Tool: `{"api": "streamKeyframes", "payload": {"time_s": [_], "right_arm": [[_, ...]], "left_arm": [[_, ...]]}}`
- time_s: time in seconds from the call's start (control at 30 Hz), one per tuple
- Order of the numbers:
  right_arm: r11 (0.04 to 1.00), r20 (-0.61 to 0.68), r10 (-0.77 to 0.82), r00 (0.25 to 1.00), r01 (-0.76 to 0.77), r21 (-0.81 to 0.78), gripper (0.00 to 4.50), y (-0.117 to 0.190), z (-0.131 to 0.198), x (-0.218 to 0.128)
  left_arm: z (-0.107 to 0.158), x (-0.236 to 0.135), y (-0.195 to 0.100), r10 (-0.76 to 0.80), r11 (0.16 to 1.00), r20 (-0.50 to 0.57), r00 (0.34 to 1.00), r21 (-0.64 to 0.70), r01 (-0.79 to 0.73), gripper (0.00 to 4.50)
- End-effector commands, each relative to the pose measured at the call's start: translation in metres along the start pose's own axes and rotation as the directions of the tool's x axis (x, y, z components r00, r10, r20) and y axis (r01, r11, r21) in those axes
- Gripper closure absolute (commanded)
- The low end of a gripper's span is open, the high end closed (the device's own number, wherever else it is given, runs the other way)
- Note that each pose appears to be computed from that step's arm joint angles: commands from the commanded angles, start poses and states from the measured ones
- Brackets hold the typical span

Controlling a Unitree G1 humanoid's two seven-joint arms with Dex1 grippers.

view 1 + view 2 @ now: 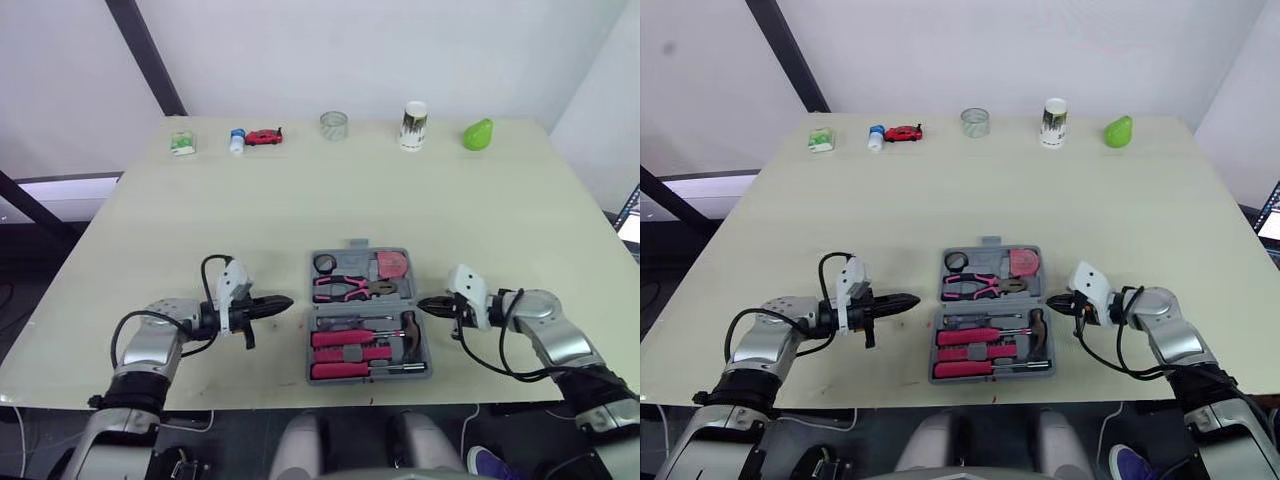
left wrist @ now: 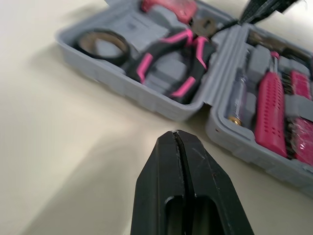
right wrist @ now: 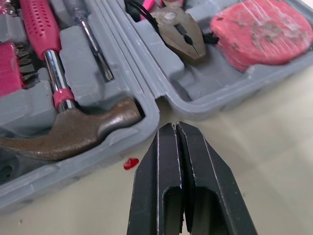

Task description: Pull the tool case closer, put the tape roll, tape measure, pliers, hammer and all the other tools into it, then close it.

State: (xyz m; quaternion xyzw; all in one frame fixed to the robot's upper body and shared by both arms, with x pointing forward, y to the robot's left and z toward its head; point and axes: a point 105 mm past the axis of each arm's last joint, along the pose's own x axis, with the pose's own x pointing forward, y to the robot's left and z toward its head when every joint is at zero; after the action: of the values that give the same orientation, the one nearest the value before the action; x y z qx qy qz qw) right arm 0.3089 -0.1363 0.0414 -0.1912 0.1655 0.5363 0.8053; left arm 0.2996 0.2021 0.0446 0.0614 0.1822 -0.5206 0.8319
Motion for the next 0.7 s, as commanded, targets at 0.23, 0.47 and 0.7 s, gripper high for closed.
{"api": "streamKeyframes", "payload": {"time_s": [0.23,0.47,0.7], "right_arm": [[0.999,0.041,0.011,0.999,-0.009,-0.042,4.46,0.003,0.013,0.007],[0.999,0.039,0.01,0.999,-0.009,-0.041,4.46,0.004,0.013,0.008],[0.999,0.038,0.023,0.999,-0.022,-0.04,4.46,0.005,0.014,0.009]], "left_arm": [[-0.001,0.018,-0.001,-0.066,0.998,-0.016,0.998,0.012,0.066,4.5],[-0.003,0.026,-0.005,-0.106,0.994,-0.031,0.994,-0.004,0.106,4.5],[-0.003,0.039,-0.006,-0.106,0.994,-0.022,0.994,-0.007,0.106,4.5]]}}
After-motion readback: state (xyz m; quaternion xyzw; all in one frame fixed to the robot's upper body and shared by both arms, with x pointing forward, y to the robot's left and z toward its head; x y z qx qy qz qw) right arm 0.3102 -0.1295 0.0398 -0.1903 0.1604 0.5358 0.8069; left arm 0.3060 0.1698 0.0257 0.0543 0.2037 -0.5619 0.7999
